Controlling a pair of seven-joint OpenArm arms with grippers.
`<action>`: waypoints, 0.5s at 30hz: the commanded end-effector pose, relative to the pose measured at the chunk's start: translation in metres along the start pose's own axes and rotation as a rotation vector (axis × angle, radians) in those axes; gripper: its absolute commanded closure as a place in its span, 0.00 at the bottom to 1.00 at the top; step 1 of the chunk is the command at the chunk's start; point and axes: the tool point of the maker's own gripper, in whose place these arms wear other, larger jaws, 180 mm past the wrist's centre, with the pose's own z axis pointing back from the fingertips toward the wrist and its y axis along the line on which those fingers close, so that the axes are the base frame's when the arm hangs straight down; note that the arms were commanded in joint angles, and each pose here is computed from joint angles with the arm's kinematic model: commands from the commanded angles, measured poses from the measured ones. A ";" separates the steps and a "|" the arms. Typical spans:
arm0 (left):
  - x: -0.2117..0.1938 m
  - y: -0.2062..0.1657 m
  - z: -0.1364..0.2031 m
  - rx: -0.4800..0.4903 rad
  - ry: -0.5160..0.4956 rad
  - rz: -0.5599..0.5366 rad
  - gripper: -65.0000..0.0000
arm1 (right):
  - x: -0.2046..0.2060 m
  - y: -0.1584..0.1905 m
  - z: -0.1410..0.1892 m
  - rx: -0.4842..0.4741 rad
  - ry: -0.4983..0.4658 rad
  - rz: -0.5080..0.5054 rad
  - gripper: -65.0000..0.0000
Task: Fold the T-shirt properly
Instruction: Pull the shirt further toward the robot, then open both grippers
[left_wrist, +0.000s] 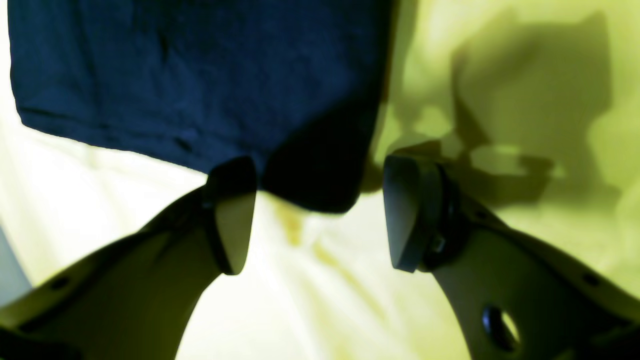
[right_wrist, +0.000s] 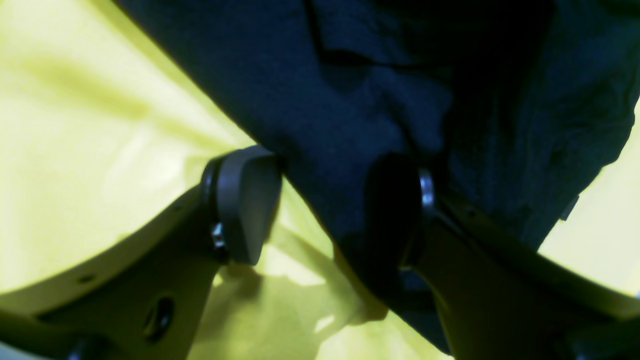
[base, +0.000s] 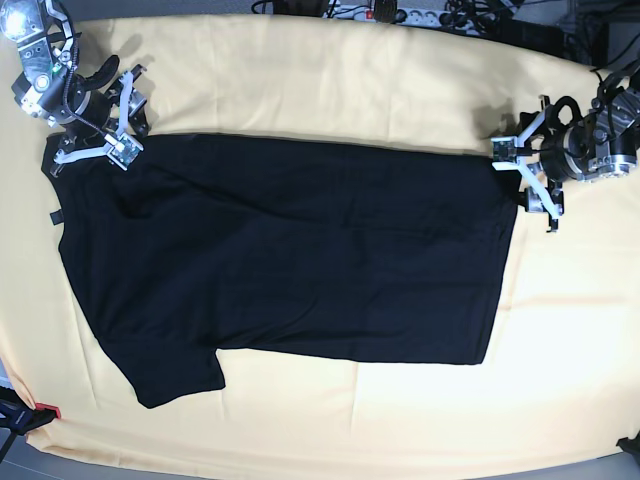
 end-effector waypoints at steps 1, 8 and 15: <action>-0.001 0.011 0.005 0.031 0.000 -0.001 0.38 | -0.003 -0.008 0.001 -0.020 0.012 0.019 0.43; 0.010 0.027 -0.002 0.119 -0.031 0.035 0.52 | -0.007 -0.030 -0.002 -0.103 0.040 0.042 0.62; 0.006 0.041 0.000 0.200 -0.005 0.024 0.89 | -0.009 -0.035 -0.002 -0.111 0.063 0.041 0.91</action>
